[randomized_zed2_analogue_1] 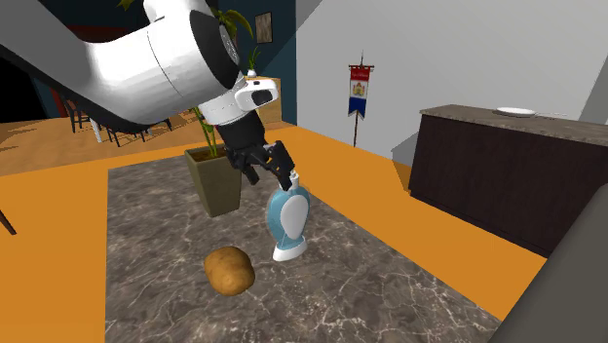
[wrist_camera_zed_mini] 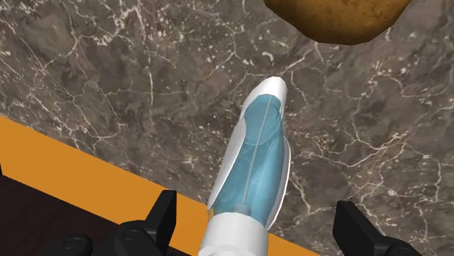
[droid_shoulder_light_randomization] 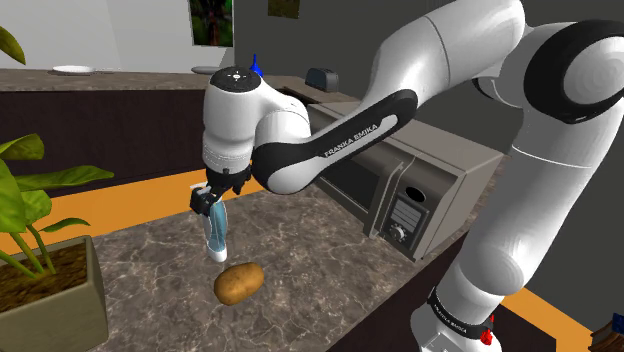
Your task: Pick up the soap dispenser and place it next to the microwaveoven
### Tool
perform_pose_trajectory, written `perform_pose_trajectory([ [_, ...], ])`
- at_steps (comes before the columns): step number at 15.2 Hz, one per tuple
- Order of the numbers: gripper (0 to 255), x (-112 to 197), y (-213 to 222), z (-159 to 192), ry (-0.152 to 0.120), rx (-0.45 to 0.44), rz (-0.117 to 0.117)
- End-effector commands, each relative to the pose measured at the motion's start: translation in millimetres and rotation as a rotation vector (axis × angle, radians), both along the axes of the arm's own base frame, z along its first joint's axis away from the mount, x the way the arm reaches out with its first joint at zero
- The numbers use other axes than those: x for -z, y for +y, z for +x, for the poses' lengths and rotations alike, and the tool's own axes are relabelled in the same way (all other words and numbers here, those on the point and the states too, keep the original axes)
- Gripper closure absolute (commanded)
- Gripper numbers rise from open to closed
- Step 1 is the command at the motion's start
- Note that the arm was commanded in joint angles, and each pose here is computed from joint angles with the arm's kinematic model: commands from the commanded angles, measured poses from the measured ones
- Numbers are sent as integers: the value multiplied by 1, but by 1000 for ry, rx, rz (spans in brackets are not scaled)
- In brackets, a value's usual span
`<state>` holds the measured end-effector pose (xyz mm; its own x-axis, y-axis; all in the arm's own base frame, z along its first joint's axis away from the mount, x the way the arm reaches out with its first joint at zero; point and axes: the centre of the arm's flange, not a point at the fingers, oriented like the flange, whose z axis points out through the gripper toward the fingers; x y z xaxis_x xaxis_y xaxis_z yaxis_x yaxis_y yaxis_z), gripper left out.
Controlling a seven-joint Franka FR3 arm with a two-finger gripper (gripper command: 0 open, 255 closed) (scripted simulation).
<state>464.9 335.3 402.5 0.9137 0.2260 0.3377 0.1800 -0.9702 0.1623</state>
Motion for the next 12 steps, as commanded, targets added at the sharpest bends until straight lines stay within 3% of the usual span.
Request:
perform_pose_trajectory([
  [1,0,11,1,5,-5,-1,-2],
  [7,0,38,-1,16,-5,-1,-2],
  [12,0,38,-1,16,-5,-1,-2],
])
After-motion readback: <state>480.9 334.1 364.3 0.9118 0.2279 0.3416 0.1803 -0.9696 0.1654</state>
